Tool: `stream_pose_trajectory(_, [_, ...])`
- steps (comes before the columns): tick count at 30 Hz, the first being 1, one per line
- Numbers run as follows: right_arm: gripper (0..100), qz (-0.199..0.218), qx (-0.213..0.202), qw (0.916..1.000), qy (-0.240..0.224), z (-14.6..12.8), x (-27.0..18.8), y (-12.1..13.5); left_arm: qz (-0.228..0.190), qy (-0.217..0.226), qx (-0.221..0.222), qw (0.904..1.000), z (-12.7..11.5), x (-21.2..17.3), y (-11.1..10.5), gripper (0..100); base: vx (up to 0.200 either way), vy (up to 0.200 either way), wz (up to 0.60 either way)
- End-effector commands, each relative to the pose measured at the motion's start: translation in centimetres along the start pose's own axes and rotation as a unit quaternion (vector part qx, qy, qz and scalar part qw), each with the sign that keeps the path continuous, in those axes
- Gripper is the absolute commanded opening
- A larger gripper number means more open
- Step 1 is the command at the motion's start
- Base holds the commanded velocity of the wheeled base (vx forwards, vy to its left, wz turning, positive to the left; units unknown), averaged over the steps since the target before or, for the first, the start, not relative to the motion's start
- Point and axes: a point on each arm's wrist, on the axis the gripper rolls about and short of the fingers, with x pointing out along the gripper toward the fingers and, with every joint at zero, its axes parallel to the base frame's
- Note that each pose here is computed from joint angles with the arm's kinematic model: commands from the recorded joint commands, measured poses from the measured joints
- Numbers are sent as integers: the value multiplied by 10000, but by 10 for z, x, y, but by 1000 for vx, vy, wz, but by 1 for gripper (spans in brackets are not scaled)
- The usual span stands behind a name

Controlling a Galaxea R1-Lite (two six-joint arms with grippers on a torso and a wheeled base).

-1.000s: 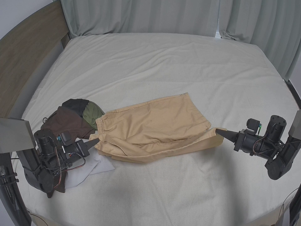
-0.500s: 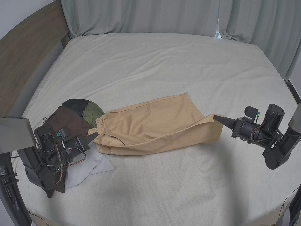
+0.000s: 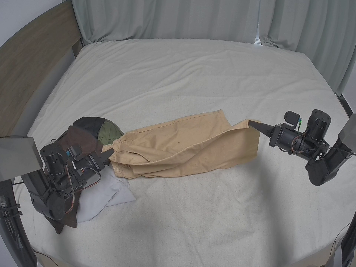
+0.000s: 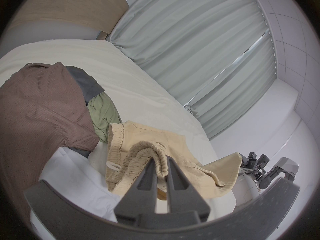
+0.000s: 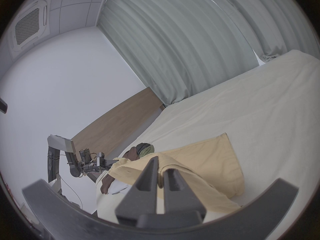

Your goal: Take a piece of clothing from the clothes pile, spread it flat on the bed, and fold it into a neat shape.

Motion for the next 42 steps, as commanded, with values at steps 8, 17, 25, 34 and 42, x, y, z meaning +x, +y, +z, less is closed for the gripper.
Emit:
stream_pose_trajectory(8, [0,77,-49,9999,-121,20,32,-20,98,-350,-113,9993,10,11,4,0,0,0,0])
stream_pose_trajectory(17, [0,79,61,9999,5,26,52,-29,96,-446,-240,9987,13,15,6,0,0,0,0])
stream_pose_trajectory(25, [0,-66,71,9999,-84,20,66,-49,118,-417,-246,9988,8,29,17,0,0,0,0])
stream_pose_trajectory(34, [0,-275,94,9994,-159,15,82,-68,61,-501,-237,9984,7,49,29,0,0,0,0])
stream_pose_trajectory(42, [0,-266,216,9990,-303,19,90,-75,20,-556,-349,9978,6,61,37,0,0,0,0])
